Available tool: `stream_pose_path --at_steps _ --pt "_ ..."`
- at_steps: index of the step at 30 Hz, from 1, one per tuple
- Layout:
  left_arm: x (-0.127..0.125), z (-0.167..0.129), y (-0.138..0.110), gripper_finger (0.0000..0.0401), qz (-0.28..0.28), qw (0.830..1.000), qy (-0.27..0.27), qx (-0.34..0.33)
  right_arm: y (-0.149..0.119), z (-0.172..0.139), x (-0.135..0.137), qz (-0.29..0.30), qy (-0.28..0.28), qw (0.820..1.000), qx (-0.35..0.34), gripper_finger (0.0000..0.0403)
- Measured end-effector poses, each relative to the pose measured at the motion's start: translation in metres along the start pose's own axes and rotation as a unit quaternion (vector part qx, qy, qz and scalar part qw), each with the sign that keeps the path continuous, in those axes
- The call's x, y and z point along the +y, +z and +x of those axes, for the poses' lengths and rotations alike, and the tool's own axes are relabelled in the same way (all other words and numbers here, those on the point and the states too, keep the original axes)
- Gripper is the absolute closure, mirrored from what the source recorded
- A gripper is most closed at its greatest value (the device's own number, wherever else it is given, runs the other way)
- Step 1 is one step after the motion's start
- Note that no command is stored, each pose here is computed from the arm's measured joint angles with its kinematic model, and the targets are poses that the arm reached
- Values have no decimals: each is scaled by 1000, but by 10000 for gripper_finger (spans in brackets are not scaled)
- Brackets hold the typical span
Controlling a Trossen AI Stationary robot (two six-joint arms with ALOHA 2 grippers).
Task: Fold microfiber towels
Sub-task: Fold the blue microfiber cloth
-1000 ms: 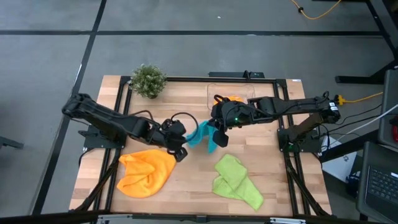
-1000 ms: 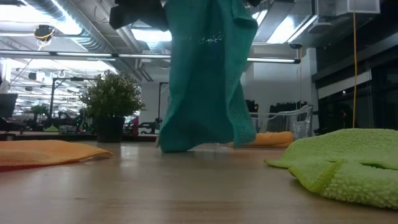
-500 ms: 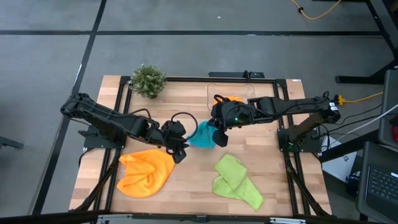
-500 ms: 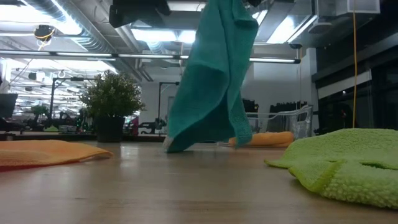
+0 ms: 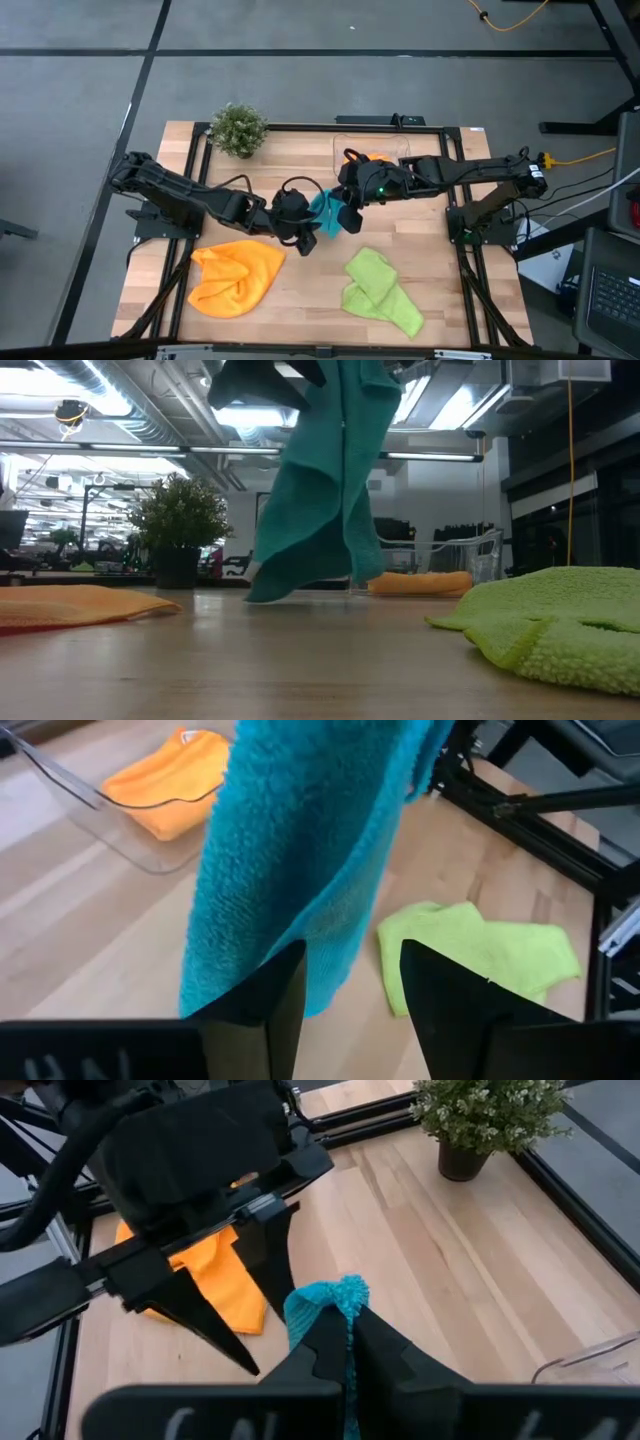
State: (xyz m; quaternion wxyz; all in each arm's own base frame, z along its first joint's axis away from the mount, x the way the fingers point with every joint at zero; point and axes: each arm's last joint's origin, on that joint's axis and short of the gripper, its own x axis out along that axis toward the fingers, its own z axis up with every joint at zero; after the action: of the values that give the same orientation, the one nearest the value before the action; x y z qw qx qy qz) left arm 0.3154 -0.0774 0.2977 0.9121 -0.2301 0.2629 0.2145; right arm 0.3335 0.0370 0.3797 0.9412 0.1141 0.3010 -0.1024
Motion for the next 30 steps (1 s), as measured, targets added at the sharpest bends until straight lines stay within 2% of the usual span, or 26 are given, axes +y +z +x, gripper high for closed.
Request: stream_pose_path --at_steps 4,10,17,22,25,30 --pt "0 1 1 244 8 1000 -1 -4 0 0 0 -10 0 1000 1 399" --pt "-7 -8 8 247 5 998 -55 -17 -4 0 -2 -20 -7 1000 23 399" --pt "-1 -13 15 247 27 998 -37 -40 -4 0 -1 -19 -5 1000 18 399" --pt "6 7 12 247 52 998 4 -32 -2 0 -1 -17 -2 1000 11 399" --pt "8 13 14 247 50 998 11 -32 -2 0 -1 -17 -2 1000 10 399" --pt "6 12 12 247 77 997 7 -28 -2 0 -1 -17 -2 1000 10 399"
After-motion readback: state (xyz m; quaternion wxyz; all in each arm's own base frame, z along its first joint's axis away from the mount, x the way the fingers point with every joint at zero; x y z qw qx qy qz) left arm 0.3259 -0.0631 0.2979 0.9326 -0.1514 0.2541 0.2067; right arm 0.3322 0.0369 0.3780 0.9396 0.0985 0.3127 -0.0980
